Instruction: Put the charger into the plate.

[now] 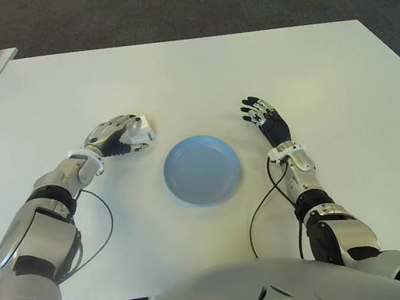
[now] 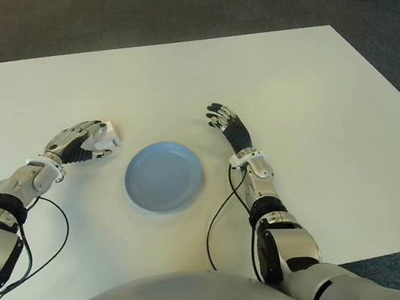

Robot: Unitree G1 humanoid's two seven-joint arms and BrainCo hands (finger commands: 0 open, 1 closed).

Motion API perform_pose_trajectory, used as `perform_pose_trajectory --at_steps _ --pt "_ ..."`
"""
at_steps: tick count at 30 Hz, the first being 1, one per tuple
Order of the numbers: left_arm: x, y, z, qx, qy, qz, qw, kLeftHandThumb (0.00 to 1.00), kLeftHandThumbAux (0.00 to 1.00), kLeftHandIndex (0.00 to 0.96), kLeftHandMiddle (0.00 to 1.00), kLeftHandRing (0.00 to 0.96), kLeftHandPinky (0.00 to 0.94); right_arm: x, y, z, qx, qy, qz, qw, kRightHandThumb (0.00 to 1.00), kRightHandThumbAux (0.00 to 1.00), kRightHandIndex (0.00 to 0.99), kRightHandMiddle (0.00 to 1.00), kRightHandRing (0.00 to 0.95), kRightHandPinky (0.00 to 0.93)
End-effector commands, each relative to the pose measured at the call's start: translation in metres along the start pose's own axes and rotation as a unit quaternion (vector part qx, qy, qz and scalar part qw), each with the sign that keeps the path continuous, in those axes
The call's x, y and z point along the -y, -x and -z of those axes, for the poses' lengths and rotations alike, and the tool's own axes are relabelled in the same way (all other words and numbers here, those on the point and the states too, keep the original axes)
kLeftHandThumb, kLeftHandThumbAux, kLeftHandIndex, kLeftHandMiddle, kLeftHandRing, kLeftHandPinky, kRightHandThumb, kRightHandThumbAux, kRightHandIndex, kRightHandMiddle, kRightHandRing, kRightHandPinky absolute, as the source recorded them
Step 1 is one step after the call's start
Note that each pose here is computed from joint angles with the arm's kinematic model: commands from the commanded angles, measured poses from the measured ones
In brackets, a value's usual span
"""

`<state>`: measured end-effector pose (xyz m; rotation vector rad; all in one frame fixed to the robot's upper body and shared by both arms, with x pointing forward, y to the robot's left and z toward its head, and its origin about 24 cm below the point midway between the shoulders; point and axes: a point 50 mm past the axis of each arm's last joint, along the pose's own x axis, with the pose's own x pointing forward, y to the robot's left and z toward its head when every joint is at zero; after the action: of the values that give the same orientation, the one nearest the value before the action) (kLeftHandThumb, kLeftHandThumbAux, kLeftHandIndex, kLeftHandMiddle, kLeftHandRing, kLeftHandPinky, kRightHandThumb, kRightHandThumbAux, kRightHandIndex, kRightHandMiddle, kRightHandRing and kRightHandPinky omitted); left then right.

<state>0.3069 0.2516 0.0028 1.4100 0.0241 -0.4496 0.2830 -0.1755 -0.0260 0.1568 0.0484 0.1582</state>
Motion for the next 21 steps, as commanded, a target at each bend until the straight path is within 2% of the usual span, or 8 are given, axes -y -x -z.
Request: perform_pose_trajectory --at_steps 1,8,14,21 --pt "0.0177 0.0032 -0.0008 -0.016 0.007 0.036 0.999 0.346 0.291 0.0 0.0 0.02 0.188 0.0059 0.0273 0.0338 -0.079 -0.028 0.024 0.996 0.241 0.612 0.18 0.203 0.191 0.227" --pt "0.0207 0.0028 -0.0011 -0.022 0.009 0.043 0.999 0.342 0.306 0.0 0.0 0.029 0.219 0.0066 0.0286 0.0337 -0.079 -0.028 0.026 0.996 0.245 0.605 0.192 0.204 0.191 0.228" --pt "0.0218 0.0025 -0.0009 -0.028 0.011 0.047 0.998 0.331 0.306 0.0 0.0 0.023 0.184 0.0068 0.0294 0.0335 -0.078 -0.029 0.027 0.996 0.248 0.608 0.195 0.204 0.192 0.23" --pt "0.0242 0.0025 -0.0004 -0.036 0.015 0.053 0.998 0.325 0.312 0.0 0.0 0.024 0.192 0.0066 0.0293 0.033 -0.079 -0.027 0.029 0.996 0.236 0.614 0.19 0.198 0.186 0.222"
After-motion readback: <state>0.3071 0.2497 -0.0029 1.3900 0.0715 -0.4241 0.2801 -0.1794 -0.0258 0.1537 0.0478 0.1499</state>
